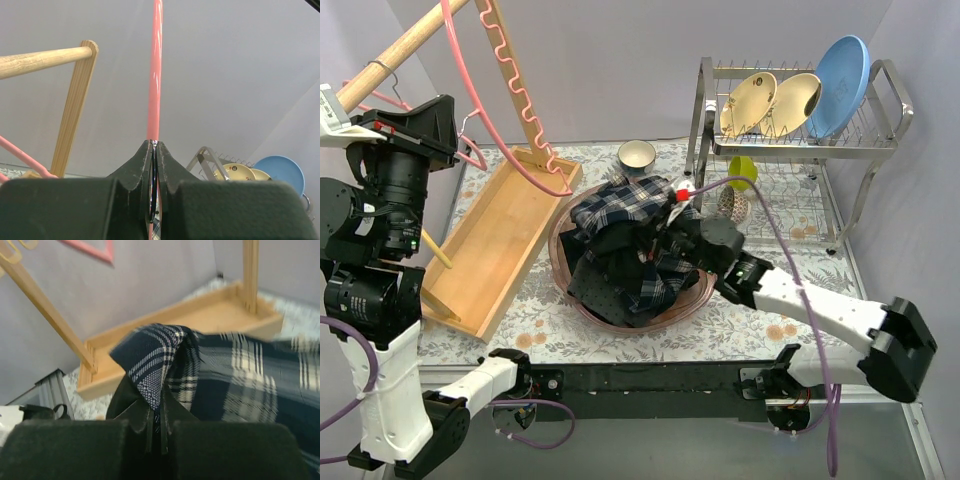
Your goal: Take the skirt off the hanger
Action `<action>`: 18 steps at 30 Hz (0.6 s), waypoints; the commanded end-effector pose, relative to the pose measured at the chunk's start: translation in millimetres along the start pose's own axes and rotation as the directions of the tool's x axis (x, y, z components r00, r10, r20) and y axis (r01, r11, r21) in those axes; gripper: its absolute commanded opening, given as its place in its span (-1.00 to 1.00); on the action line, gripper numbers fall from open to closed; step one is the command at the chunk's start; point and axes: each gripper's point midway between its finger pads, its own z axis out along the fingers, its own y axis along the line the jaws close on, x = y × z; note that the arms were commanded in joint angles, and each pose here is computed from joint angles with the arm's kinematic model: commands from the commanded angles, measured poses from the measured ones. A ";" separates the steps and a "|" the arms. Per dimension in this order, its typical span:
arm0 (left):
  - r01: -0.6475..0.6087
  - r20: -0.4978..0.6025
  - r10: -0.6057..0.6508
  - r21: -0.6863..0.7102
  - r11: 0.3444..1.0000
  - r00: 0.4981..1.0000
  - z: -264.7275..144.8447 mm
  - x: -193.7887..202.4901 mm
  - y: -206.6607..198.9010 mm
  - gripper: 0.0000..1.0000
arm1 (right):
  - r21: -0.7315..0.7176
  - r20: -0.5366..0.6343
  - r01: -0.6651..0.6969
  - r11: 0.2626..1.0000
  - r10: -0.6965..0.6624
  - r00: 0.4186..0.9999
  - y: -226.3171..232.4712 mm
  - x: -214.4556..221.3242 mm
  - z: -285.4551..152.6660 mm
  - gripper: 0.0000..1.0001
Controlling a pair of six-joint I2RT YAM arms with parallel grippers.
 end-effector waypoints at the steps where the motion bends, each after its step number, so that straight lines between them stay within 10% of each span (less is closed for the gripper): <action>1: -0.006 0.042 0.005 0.020 1.000 0.999 4.2 -9.6 -5.0 -1.00 | 0.004 -0.044 -0.205 0.979 0.205 0.978 -4.7 47.8 17.3 -0.97; 14: -0.057 -0.045 0.058 0.010 0.998 0.997 7.7 21.9 5.9 -1.00 | 0.175 -0.323 -0.314 0.933 0.356 0.877 11.1 232.3 12.5 -0.96; 18: -0.065 -0.064 0.065 0.016 0.998 0.996 4.2 27.4 6.8 -1.00 | 0.178 -0.333 -0.241 0.954 0.289 0.898 12.6 210.9 11.8 -0.28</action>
